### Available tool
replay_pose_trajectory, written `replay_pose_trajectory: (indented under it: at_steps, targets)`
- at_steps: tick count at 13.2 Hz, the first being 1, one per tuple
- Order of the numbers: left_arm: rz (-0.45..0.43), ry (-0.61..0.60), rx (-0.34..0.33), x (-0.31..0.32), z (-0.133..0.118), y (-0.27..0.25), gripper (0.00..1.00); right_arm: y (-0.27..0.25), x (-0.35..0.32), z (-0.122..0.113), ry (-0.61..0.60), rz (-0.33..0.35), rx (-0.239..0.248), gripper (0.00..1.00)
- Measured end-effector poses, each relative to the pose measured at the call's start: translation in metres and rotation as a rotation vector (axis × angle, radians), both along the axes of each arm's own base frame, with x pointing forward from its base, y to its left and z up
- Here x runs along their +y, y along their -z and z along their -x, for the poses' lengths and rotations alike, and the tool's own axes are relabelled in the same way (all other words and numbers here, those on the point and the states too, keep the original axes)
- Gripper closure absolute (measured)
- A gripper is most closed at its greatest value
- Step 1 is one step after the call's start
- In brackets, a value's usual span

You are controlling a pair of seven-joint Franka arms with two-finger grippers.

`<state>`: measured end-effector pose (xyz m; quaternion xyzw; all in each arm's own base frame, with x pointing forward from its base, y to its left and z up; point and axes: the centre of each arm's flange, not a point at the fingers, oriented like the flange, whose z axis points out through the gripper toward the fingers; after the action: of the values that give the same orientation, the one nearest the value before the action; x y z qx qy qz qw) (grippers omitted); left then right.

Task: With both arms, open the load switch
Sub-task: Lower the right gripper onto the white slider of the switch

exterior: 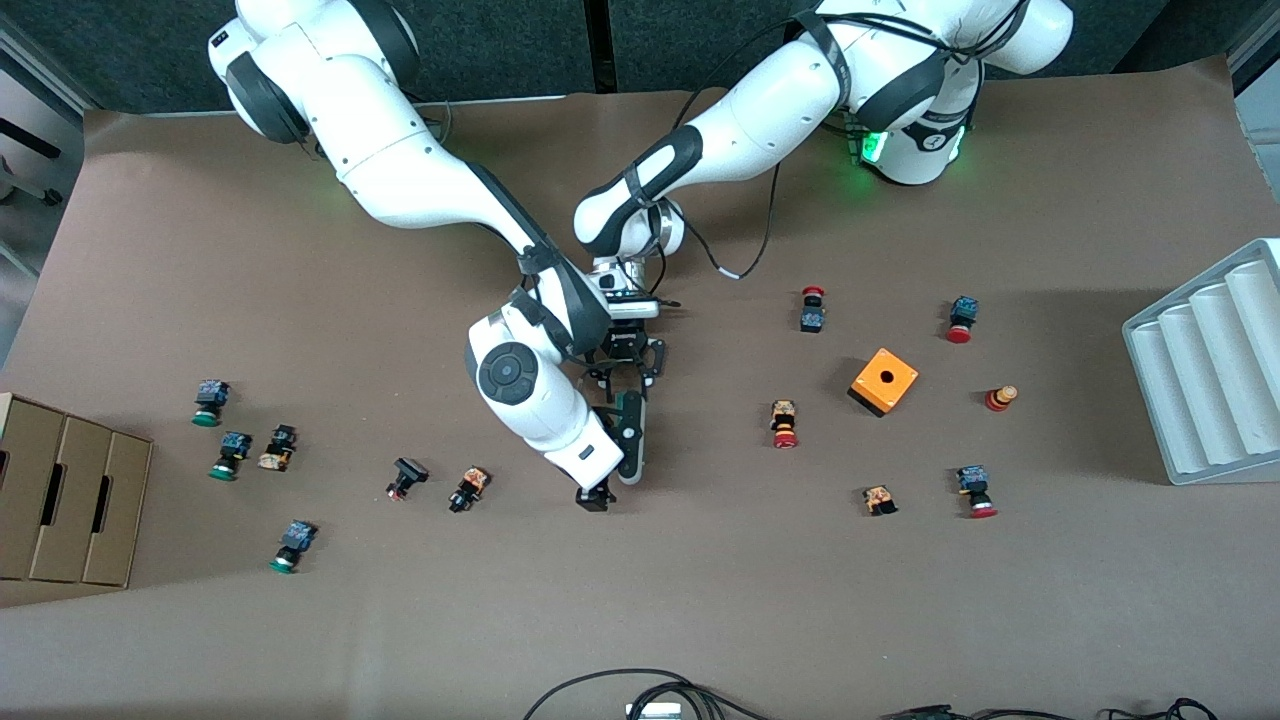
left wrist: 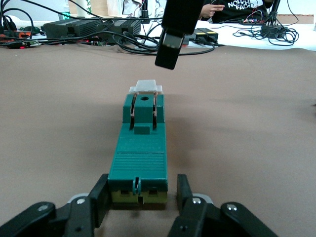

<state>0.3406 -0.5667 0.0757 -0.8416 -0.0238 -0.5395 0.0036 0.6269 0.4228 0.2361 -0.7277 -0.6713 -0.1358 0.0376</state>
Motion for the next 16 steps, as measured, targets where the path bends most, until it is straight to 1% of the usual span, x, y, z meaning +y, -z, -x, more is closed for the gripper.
replay_pose_trajectory:
  at_steps: [1, 2, 3, 4, 5, 7, 10, 11, 12, 16]
  targets:
    - [-0.001, -0.001, -0.001, 0.0, 0.0, 0.0, 0.4, 0.004, 0.003, 0.001, 0.002, -0.004, -0.008, 0.21]
    - [-0.001, -0.001, -0.002, 0.0, 0.0, 0.0, 0.41, 0.008, 0.004, 0.002, 0.004, -0.007, -0.014, 0.27]
    - [-0.002, -0.002, -0.003, 0.0, 0.0, 0.0, 0.41, 0.011, 0.006, 0.003, 0.004, -0.007, -0.015, 0.27]
    - [-0.006, -0.007, -0.007, 0.001, 0.0, 0.001, 0.44, 0.014, 0.008, 0.005, 0.003, -0.007, -0.015, 0.29]
    - [-0.006, -0.008, -0.011, 0.002, 0.001, 0.001, 0.52, 0.016, 0.01, 0.006, 0.002, -0.007, -0.015, 0.29]
    - [-0.005, -0.009, -0.011, 0.002, 0.001, 0.001, 0.52, 0.016, 0.013, 0.008, 0.002, -0.01, -0.013, 0.3]
    - [-0.005, -0.009, -0.011, 0.002, 0.001, 0.001, 0.52, 0.017, 0.012, 0.007, 0.029, -0.035, 0.005, 0.33]
    - [-0.005, -0.009, -0.011, 0.002, 0.001, 0.001, 0.52, 0.017, 0.011, 0.007, 0.032, -0.036, 0.005, 0.33]
    - [-0.005, -0.009, -0.011, 0.002, 0.001, 0.001, 0.52, 0.017, 0.011, 0.007, 0.032, -0.036, 0.006, 0.35]
    - [-0.005, -0.009, -0.011, 0.002, 0.001, 0.001, 0.52, 0.019, 0.011, 0.007, 0.033, -0.035, 0.008, 0.36]
